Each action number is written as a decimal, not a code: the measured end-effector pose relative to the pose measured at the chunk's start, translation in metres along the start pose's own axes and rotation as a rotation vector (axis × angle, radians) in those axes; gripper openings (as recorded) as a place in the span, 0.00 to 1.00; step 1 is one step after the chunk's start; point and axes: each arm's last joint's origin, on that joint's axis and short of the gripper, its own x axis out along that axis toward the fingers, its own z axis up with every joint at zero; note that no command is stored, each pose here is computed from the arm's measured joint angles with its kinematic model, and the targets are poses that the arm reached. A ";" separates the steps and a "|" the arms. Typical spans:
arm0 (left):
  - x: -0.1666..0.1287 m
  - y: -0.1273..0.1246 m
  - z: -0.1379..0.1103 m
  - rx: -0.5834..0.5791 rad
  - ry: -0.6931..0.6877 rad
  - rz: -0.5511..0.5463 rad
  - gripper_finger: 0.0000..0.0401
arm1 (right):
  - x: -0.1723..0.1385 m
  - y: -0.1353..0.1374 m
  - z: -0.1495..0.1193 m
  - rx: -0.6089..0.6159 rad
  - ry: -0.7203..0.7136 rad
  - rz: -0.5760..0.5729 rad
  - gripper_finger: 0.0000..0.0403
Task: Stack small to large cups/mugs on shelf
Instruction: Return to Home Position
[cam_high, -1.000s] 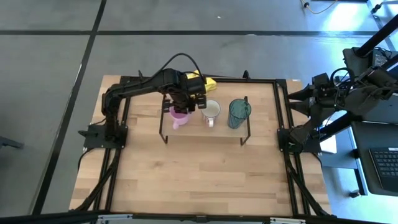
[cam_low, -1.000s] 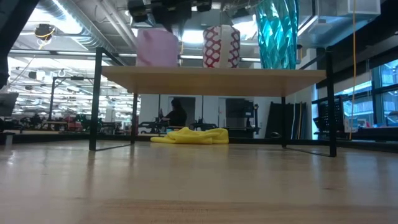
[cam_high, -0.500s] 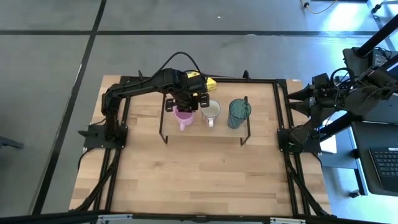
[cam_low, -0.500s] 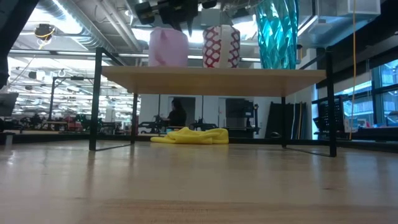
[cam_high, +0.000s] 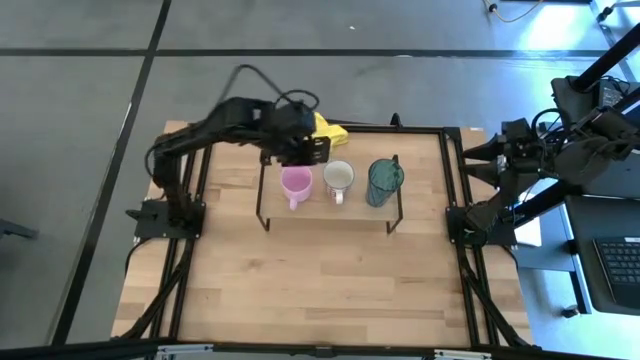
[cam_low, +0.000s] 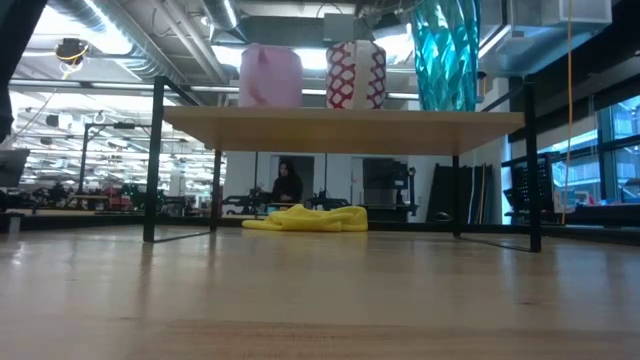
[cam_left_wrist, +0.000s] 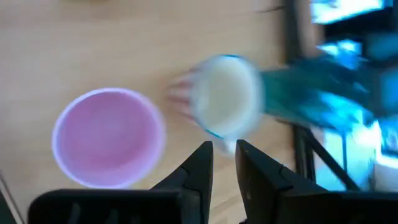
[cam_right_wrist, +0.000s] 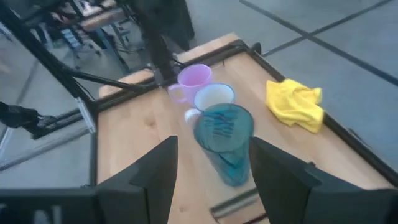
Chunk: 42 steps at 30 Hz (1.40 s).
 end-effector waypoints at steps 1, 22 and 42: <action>-0.013 -0.004 -0.005 0.069 -0.030 -0.040 0.16 | 0.000 0.001 0.001 -0.008 -0.007 0.010 0.49; -0.134 -0.035 -0.128 0.947 -0.257 -0.905 0.16 | -0.012 0.047 0.016 -0.345 0.097 0.905 0.49; -0.096 0.017 -0.019 1.681 -0.295 -1.027 0.16 | 0.056 0.040 -0.020 -0.639 -0.003 0.817 0.49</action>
